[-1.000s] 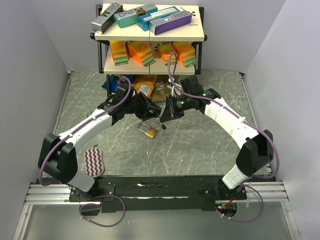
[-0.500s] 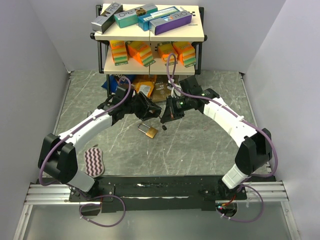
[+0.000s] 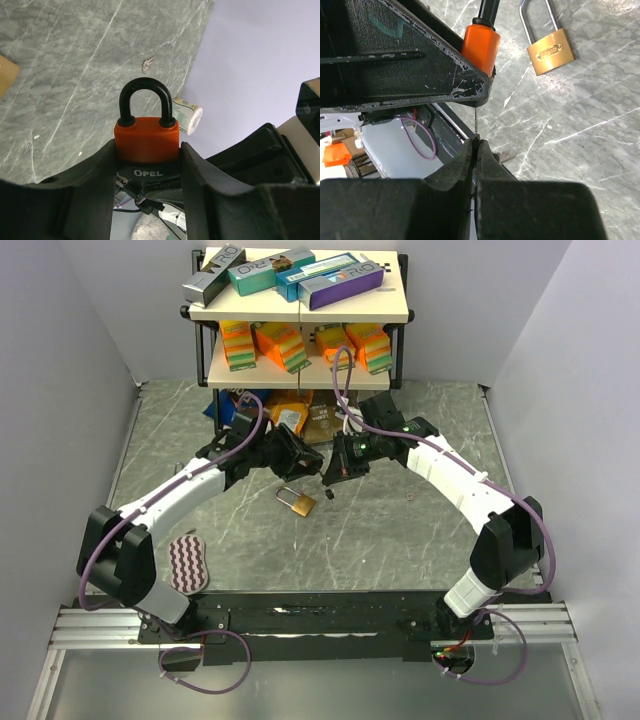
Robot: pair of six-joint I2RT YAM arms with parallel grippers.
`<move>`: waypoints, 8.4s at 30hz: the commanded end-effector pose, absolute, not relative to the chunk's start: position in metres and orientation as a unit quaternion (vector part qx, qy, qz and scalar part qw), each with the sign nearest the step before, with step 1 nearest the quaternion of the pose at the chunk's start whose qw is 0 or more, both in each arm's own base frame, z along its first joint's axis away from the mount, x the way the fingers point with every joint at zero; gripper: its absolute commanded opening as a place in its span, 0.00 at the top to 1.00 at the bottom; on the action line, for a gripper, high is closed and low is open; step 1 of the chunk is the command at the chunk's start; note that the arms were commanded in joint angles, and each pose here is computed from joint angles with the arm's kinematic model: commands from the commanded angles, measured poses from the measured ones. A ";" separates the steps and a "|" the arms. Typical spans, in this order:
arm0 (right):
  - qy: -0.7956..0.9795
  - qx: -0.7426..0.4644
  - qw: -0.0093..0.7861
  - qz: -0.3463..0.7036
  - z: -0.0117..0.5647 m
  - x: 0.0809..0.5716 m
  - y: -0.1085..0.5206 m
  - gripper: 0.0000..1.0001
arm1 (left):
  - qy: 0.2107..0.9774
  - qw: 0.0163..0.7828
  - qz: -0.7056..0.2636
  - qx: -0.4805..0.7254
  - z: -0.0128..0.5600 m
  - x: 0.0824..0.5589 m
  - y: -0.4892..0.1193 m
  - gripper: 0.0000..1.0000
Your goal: Unlock with the key
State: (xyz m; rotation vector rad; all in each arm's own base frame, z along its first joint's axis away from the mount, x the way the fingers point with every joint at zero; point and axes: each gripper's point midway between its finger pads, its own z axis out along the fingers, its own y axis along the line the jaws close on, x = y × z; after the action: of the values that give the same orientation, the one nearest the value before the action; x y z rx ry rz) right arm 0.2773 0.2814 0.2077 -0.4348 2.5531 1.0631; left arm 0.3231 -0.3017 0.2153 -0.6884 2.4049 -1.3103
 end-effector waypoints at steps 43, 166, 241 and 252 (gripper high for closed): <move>0.876 -0.211 0.356 0.247 0.256 0.345 0.286 1.00 | 0.841 0.152 -0.479 -0.202 0.240 0.331 -0.335 0.99; 0.764 -0.122 0.447 0.448 0.370 0.361 0.205 0.13 | 0.745 0.305 -0.589 0.068 0.321 0.297 -0.309 0.99; 0.831 -0.209 0.264 0.442 0.301 0.300 0.303 0.65 | 0.890 0.353 -0.278 0.074 0.248 0.282 -0.279 0.99; 0.836 -0.190 0.269 0.438 0.292 0.305 0.297 0.24 | 0.902 0.325 -0.270 0.086 0.216 0.258 -0.260 0.99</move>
State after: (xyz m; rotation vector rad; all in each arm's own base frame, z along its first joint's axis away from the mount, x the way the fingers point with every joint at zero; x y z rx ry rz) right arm 0.3031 0.3031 0.2780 -0.5411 2.3078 1.1873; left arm 0.2613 -0.2654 0.1973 0.2381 2.4325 -0.6647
